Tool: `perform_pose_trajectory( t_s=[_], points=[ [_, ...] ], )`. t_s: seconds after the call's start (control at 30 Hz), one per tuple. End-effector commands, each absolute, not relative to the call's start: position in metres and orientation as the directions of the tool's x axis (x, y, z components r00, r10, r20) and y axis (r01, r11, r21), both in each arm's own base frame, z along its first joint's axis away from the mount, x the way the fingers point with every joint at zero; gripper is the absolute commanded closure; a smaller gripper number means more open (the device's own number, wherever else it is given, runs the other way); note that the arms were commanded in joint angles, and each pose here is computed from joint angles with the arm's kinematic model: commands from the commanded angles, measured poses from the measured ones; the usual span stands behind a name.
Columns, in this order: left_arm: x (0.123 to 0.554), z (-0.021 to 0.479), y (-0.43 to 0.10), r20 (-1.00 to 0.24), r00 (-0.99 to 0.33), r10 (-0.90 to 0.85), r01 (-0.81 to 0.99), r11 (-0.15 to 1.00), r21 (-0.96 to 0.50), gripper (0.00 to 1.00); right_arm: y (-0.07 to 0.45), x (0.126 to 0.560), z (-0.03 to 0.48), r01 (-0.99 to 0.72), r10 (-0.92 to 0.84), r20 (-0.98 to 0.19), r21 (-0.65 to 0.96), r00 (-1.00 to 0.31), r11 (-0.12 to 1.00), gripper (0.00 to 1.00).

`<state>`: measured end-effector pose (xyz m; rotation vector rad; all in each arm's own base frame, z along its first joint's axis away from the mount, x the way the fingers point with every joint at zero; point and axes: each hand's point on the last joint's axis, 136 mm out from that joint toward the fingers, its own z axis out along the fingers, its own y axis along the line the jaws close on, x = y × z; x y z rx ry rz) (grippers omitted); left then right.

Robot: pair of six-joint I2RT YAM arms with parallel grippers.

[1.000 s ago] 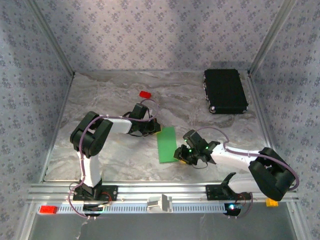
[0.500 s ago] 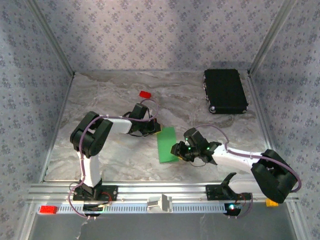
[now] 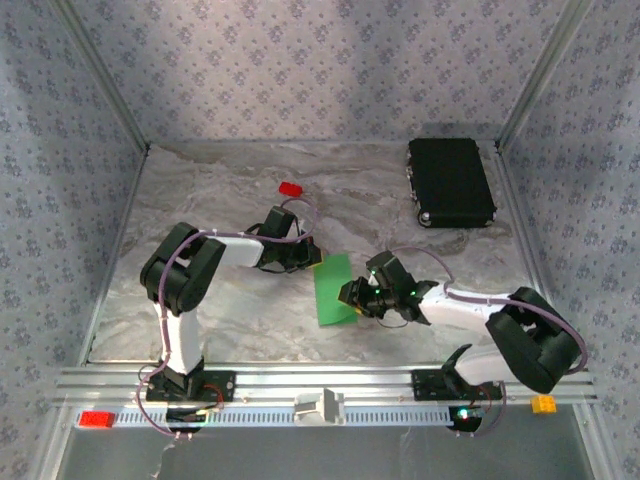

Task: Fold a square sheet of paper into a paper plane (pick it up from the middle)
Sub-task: First fold the square sheet of paper in half at the center of the table.

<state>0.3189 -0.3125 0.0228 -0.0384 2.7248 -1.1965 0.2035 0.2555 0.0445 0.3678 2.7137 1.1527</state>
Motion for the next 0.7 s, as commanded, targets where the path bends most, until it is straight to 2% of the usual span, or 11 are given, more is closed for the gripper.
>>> perform_pose_trajectory(
  t_s=[0.0, 0.13, 0.47, 0.67],
  points=[
    [0.301, -0.002, -0.307, -0.056, -0.996, -0.071, -0.011, 0.708, -0.706, 0.98, 0.259, 0.208, 0.047, 0.153, 0.287, -0.052, 0.748, -0.957, 0.646, 0.63],
    [0.301, 0.001, -0.309, -0.056, -0.996, -0.062, -0.003, 0.701, -0.713, 0.98, 0.259, 0.212, 0.045, 0.139, 0.273, -0.053, 0.757, -0.961, 0.639, 0.64],
    [0.302, 0.007, -0.312, -0.064, -0.997, -0.051, 0.011, 0.692, -0.721, 0.97, 0.253, 0.216, 0.037, 0.135, 0.259, -0.048, 0.754, -0.965, 0.643, 0.75],
    [0.304, 0.016, -0.315, -0.082, -0.996, -0.045, 0.029, 0.686, -0.727, 0.95, 0.248, 0.215, 0.032, 0.147, 0.264, -0.039, 0.747, -0.964, 0.648, 0.75]
  ],
)
